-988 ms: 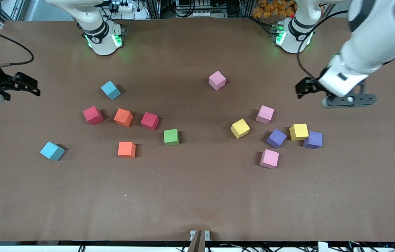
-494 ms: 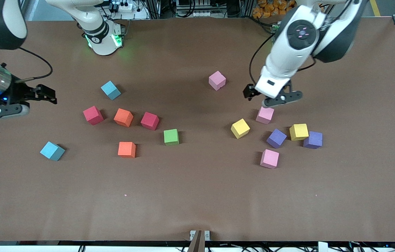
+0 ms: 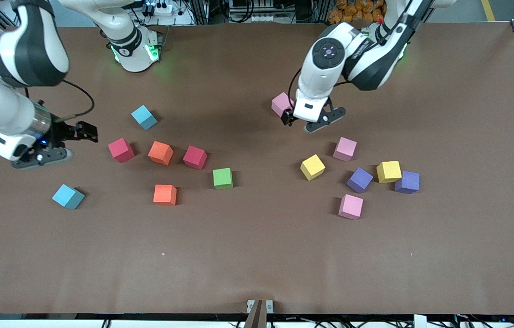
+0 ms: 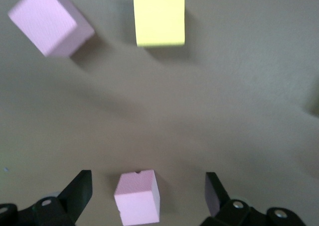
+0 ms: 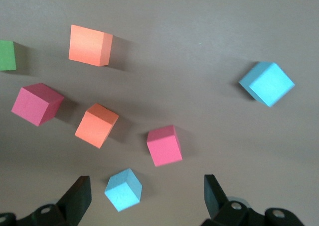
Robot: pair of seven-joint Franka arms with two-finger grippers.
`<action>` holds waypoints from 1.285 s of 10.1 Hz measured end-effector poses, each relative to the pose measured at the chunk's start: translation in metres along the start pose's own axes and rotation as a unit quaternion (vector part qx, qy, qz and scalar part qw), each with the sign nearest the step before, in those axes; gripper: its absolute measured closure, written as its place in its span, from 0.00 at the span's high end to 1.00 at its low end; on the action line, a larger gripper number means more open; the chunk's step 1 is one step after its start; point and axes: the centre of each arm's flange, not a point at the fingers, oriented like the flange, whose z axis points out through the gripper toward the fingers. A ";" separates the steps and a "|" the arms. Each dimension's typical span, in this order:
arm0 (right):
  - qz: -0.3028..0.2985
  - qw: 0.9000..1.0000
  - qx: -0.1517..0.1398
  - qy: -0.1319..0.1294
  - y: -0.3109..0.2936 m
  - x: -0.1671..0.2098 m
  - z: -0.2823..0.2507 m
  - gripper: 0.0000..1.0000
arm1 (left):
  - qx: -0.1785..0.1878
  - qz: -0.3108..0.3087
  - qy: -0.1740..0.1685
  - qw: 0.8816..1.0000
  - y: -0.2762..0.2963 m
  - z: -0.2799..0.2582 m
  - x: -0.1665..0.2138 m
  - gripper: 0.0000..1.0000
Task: Form number 2 with 11 blocks
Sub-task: 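Reach the left gripper to the pink cube while the right gripper reaches the red cube, then grasp the pink cube with the left gripper while the right gripper grasps the red cube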
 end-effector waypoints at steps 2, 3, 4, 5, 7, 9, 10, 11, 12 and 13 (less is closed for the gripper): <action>0.017 1.000 -0.004 -0.007 -0.018 0.022 0.035 1.00 | 0.002 -0.033 -0.010 0.999 0.008 0.032 -0.025 1.00; 0.043 0.999 -0.007 -0.010 -0.034 0.030 0.049 1.00 | 0.005 -0.042 -0.015 0.999 0.008 0.049 -0.036 1.00; 0.068 0.998 -0.011 -0.009 -0.056 0.038 0.060 1.00 | 0.015 -0.048 -0.020 0.999 0.006 0.067 -0.046 1.00; 0.096 0.995 -0.014 -0.008 -0.075 0.043 0.070 1.00 | 0.025 -0.052 -0.024 0.998 0.003 0.080 -0.055 1.00; 0.157 0.987 -0.016 0.002 -0.091 0.047 0.092 1.00 | 0.042 -0.061 -0.028 0.997 -0.001 0.097 -0.066 1.00; 0.217 0.976 -0.005 0.025 -0.103 0.046 0.120 1.00 | 0.050 -0.064 -0.030 0.996 -0.005 0.105 -0.071 1.00; 0.245 0.969 0.000 0.031 -0.116 0.044 0.132 1.00 | 0.049 -0.064 -0.030 0.996 -0.007 0.110 -0.073 1.00; 0.270 0.963 0.000 0.029 -0.131 0.042 0.140 1.00 | 0.044 -0.064 -0.031 0.997 -0.008 0.116 -0.075 1.00; 0.287 0.957 -0.001 0.028 -0.147 0.040 0.147 1.00 | 0.043 -0.063 -0.032 0.997 -0.011 0.124 -0.077 1.00; 0.298 0.954 -0.001 0.031 -0.165 0.040 0.155 1.00 | 0.048 -0.060 -0.034 0.996 -0.016 0.132 -0.081 1.00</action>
